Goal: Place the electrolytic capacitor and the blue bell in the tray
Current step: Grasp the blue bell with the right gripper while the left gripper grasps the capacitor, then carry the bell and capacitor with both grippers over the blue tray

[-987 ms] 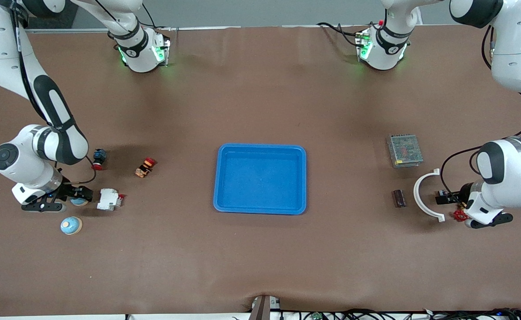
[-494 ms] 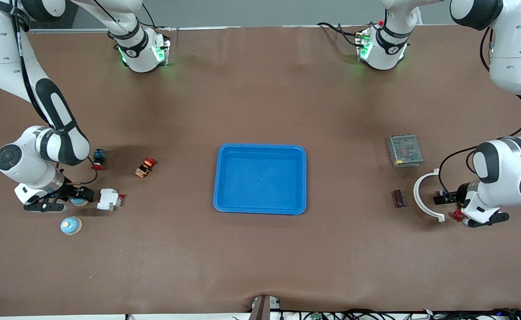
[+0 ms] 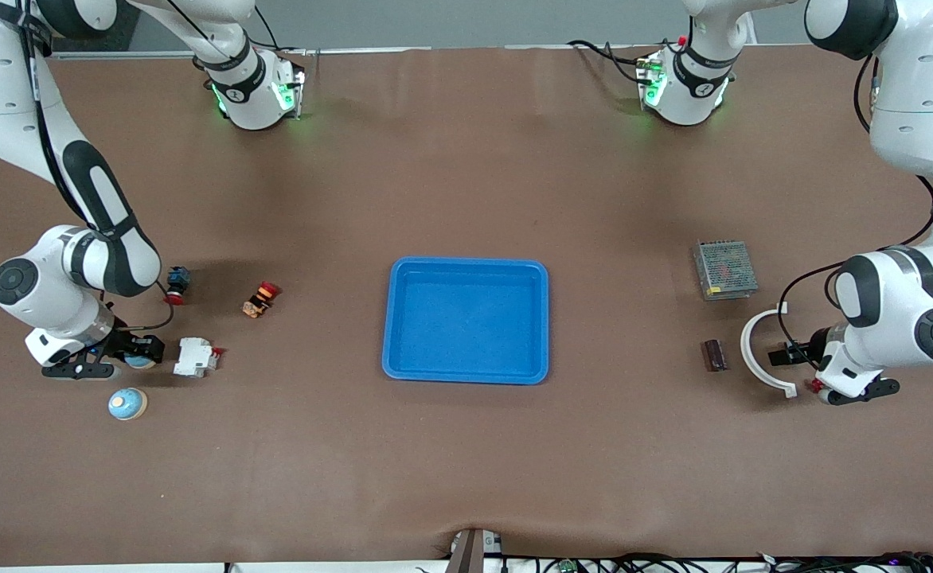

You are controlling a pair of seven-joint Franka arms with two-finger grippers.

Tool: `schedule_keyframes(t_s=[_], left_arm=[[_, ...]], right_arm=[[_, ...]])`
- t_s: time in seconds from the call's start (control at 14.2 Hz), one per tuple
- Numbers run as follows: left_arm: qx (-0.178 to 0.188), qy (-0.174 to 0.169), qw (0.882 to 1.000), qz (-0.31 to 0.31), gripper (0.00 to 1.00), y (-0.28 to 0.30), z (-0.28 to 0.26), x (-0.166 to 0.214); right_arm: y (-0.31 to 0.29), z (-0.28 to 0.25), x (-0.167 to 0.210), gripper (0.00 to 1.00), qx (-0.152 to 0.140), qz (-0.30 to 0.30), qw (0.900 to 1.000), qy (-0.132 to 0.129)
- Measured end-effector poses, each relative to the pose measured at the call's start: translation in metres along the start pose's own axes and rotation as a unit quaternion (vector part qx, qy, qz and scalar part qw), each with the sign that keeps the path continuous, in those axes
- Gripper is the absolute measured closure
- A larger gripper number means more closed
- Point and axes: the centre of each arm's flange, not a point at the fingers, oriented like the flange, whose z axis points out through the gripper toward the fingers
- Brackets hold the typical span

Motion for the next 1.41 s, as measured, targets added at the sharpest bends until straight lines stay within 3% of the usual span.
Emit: schedule_keyframes(t_s=[0.21, 0.42, 0.56, 0.78, 1.06, 1.41], left_arm=[[0.0, 0.0, 1.0, 0.0, 0.0, 0.0, 0.004, 0.0], [0.0, 0.001, 1.0, 0.0, 0.11, 0.001, 0.004, 0.0], [0.0, 0.001, 1.0, 0.0, 0.33, 0.001, 0.004, 0.0], [-0.001, 0.003, 1.0, 0.001, 0.67, 0.001, 0.004, 0.0], [-0.001, 0.003, 1.0, 0.001, 0.66, 0.001, 0.003, 0.0], [-0.002, 0.017, 1.0, -0.004, 0.66, 0.006, -0.023, 0.008]], right_arm=[[0.0, 0.0, 0.0, 0.34, 0.0, -0.002, 1.0, 0.0], [0.001, -0.002, 0.002, 0.34, 0.005, -0.004, 1.0, -0.023], [0.001, -0.02, 0.015, 0.34, 0.012, -0.007, 0.999, -0.048], [-0.009, -0.081, 0.05, 0.34, 0.025, -0.018, 0.997, -0.065], [-0.048, -0.154, 0.088, 0.34, 0.04, 0.006, 0.996, -0.08], [-0.163, -0.186, 0.101, 0.34, 0.036, 0.099, 0.991, -0.079]])
